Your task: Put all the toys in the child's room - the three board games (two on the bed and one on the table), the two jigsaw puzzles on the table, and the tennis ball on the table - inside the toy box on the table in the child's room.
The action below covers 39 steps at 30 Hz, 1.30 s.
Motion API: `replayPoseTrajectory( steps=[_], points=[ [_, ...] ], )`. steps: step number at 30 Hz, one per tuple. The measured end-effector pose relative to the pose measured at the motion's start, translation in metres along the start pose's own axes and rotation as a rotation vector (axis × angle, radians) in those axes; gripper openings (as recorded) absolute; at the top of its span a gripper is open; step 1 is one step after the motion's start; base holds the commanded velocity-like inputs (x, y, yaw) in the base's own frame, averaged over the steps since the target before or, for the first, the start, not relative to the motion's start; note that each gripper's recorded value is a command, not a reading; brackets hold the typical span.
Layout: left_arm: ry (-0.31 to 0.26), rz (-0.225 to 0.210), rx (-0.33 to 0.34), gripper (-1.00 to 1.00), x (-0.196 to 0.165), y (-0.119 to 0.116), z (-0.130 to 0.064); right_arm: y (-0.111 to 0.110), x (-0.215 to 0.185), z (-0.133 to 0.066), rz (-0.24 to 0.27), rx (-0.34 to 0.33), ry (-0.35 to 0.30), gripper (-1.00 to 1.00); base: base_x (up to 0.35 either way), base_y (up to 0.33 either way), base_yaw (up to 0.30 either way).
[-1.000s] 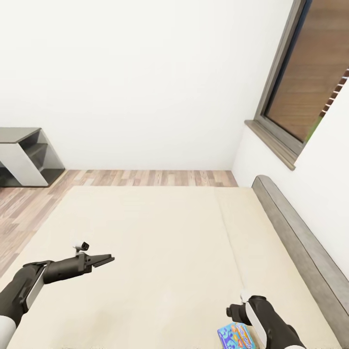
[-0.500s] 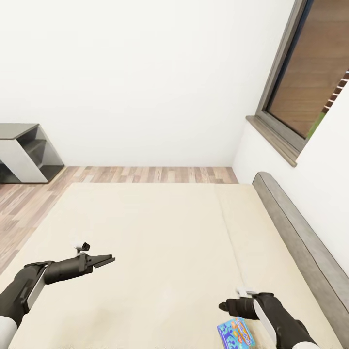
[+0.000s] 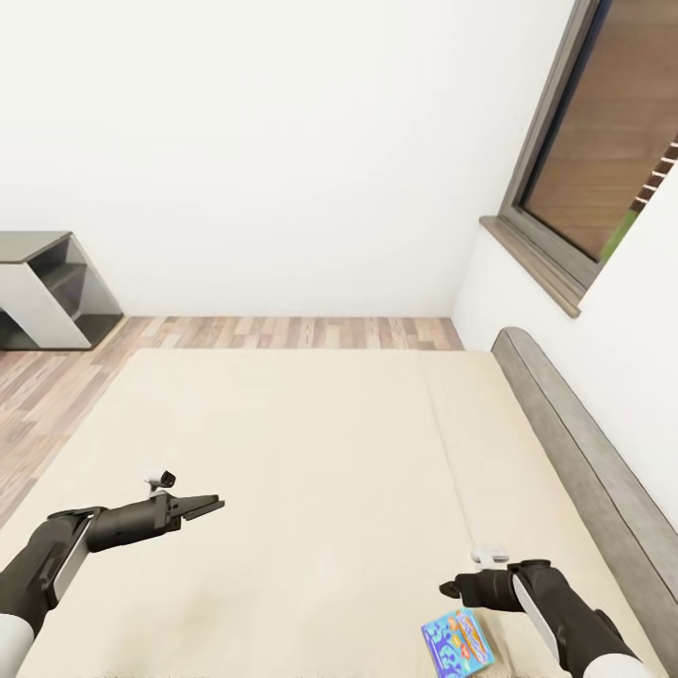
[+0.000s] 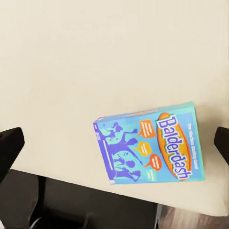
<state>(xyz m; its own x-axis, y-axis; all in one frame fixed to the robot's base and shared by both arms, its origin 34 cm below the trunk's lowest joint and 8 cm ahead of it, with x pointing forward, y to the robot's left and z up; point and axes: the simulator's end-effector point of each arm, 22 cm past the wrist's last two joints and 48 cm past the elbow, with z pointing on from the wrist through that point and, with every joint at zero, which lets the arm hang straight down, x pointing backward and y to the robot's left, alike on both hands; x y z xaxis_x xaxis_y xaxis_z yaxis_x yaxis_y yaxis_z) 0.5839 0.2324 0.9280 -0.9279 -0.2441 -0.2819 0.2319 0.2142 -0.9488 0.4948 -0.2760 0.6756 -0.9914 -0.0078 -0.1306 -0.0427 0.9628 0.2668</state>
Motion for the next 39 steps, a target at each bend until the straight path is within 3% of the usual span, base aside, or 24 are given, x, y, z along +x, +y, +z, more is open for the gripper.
replayPoseTrajectory(
  steps=[21, 29, 39],
  points=[
    [0.001, -0.025, -0.008, 1.0, 0.004, 0.013, 0.0, 0.009, 0.005, 0.0, -0.01, -0.155, -0.024, 1.0, 0.0, 0.0, 0.0],
    [0.005, -0.036, -0.01, 1.0, 0.007, 0.019, 0.001, 0.022, 0.007, -0.007, 0.001, -0.271, -0.021, 1.0, 0.0, 0.0, 0.0],
    [0.005, -0.05, -0.015, 1.0, 0.009, 0.025, 0.001, 0.022, 0.011, -0.006, 0.02, -0.295, -0.017, 1.0, 0.0, 0.0, 0.0]
  ],
)
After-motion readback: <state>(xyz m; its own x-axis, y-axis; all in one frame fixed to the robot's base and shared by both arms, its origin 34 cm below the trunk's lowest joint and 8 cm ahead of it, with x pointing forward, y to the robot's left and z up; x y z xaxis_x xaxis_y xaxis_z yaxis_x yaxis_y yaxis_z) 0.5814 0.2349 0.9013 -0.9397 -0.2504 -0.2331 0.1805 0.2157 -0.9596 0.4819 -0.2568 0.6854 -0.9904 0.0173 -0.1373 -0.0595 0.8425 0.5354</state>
